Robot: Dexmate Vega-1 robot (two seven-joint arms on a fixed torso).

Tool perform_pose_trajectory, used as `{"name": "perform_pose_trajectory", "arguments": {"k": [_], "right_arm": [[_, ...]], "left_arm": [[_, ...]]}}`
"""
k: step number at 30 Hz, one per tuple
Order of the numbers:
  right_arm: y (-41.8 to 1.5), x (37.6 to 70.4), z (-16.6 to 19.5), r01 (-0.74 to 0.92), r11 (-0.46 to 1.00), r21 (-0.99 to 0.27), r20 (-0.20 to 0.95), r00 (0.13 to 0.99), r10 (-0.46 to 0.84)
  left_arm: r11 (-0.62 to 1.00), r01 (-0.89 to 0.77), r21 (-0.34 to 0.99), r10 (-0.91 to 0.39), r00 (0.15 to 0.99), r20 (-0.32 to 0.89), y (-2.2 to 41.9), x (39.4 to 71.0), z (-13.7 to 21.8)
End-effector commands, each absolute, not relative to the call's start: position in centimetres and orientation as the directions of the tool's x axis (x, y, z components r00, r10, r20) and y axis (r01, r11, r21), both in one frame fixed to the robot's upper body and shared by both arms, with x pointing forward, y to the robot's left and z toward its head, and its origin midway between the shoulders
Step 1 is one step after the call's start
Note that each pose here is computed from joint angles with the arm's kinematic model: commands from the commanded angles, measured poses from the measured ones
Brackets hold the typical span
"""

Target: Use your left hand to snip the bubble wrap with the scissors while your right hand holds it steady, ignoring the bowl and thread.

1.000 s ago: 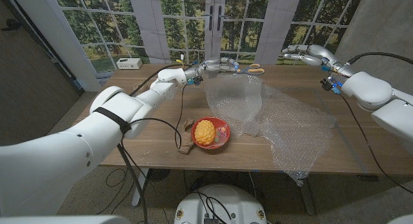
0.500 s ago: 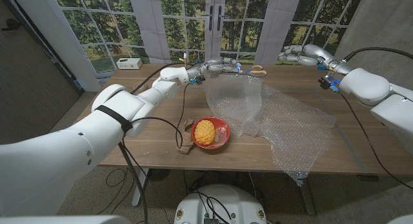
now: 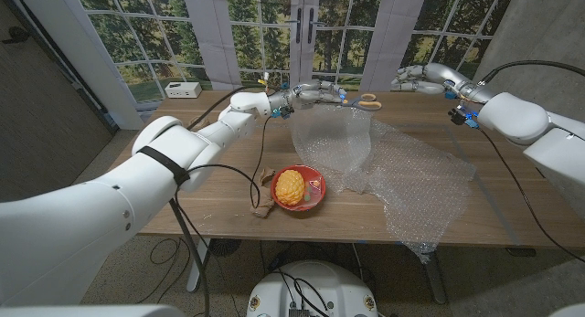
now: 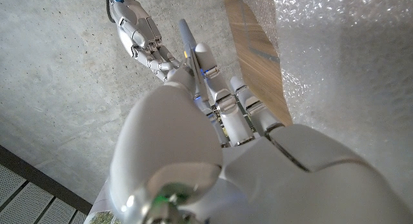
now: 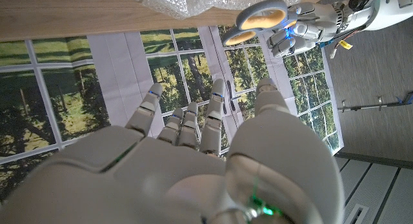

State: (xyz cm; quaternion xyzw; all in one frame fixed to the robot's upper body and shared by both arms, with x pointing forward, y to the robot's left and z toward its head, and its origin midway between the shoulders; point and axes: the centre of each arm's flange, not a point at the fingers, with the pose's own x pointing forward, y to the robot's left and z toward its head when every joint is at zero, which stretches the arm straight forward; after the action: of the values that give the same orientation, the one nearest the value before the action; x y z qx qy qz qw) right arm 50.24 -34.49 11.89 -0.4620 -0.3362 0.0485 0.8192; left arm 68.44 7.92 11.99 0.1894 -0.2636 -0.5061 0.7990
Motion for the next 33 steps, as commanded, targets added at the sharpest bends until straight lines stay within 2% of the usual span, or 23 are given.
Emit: {"name": "perform_pose_trajectory", "arguments": {"k": [1, 12, 20, 33], "right_arm": [[-33.4, 49.8, 12.2, 0.270, 0.521, -0.810, 0.515, 0.752, 0.410], [-31.9, 48.6, 12.9, 0.282, 0.445, -0.850, 0.479, 0.765, 0.431], [-31.6, 49.0, 12.9, 0.237, 0.429, -0.872, 0.430, 0.791, 0.436], [-31.1, 49.2, 13.2, 0.246, 0.377, -0.893, 0.399, 0.819, 0.412]], "left_arm": [[0.406, 0.715, 0.569, -0.913, 0.347, 0.215, 7.0, 68.4, 12.0], [0.405, 0.710, 0.576, -0.913, 0.351, 0.209, 6.6, 68.4, 12.1], [0.389, 0.685, 0.616, -0.919, 0.338, 0.204, 6.1, 68.0, 12.3], [0.383, 0.694, 0.610, -0.922, 0.332, 0.201, 5.9, 67.9, 12.3]]}}
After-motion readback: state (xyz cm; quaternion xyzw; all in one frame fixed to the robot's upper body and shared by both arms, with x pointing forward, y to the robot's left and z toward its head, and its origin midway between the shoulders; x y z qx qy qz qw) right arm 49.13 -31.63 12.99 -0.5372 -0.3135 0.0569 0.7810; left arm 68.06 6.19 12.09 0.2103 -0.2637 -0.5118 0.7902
